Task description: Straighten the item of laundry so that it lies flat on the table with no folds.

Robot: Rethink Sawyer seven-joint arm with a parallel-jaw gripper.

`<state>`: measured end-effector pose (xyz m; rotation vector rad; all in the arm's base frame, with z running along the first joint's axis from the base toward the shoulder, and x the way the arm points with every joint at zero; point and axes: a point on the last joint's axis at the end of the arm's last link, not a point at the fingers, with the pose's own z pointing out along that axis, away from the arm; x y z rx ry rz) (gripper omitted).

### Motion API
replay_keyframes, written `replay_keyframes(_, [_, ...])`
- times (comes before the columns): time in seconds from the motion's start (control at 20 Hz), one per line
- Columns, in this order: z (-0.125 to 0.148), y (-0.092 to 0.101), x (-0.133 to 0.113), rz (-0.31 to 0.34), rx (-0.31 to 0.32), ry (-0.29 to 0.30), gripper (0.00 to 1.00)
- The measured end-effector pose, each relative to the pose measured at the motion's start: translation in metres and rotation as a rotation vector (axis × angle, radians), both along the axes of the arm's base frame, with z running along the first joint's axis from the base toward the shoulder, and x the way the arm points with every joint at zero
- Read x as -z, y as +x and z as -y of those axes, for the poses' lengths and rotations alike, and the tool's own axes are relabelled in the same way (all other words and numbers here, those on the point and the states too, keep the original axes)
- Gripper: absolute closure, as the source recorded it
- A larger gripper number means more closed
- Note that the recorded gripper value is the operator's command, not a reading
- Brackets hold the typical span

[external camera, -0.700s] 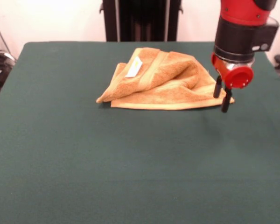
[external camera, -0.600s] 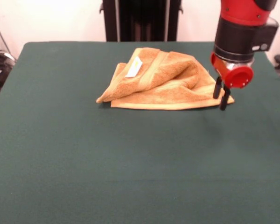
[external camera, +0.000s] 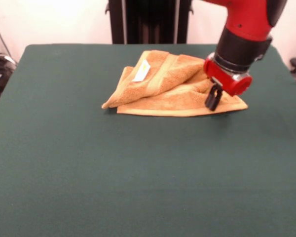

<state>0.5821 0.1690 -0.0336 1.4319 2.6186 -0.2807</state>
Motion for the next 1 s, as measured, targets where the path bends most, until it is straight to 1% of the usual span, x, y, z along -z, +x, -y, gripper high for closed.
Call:
replay_keyframes(0.15, [0.006,-0.006,0.009,-0.017,-0.063,-0.019,1.00])
replay_keyframes(0.35, [0.010,-0.004,0.013,-0.022,-0.121,-0.013,1.00])
replay_keyframes(0.55, [0.013,0.000,0.009,-0.013,-0.157,-0.016,1.00])
replay_keyframes(0.75, [0.014,0.007,0.003,0.008,-0.223,-0.043,1.00])
replay_keyframes(1.0, [0.017,0.018,-0.004,0.032,-0.271,-0.064,1.00])
